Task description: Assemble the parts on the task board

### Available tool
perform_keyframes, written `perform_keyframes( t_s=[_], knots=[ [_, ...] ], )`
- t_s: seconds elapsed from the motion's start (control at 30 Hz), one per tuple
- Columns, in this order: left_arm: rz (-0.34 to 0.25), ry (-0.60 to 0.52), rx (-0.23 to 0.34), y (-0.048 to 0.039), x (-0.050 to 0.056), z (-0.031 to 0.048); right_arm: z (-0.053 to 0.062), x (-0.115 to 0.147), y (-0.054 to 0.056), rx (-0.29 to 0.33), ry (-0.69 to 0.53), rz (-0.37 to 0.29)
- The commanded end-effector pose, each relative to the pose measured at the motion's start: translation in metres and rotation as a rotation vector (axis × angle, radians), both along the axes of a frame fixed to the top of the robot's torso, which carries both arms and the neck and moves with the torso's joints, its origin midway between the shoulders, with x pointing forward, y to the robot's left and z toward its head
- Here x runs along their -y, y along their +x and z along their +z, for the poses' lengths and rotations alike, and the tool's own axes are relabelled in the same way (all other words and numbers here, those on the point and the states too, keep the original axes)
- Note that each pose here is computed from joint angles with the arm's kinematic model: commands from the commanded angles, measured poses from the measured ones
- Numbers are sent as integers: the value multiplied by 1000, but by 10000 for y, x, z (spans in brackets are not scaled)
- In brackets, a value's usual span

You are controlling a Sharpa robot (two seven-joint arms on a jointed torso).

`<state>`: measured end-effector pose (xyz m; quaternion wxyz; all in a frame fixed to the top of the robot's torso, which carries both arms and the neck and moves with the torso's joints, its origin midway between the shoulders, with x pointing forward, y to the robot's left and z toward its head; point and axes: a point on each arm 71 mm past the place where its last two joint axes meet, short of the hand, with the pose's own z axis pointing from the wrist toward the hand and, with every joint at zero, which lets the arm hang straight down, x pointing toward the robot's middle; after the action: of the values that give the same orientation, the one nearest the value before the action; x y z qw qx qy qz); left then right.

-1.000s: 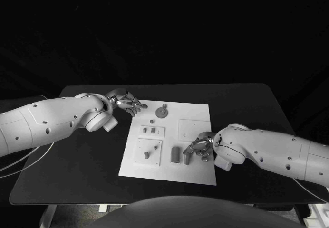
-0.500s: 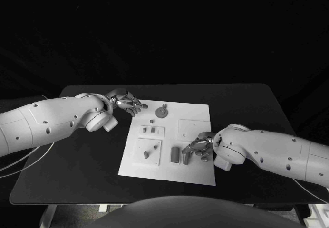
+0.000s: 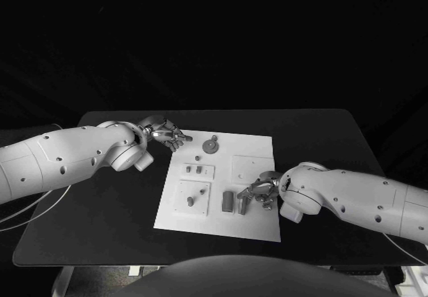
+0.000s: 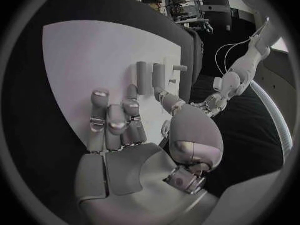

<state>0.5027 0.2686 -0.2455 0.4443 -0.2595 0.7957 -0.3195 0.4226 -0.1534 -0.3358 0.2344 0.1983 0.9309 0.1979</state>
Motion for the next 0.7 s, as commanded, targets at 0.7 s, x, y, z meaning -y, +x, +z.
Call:
perform_keyframes(
  t_s=[0.7],
  knots=[
    [-12,-1,-1,0,13,5,26,-11,-55,5,25,30]
  ],
)
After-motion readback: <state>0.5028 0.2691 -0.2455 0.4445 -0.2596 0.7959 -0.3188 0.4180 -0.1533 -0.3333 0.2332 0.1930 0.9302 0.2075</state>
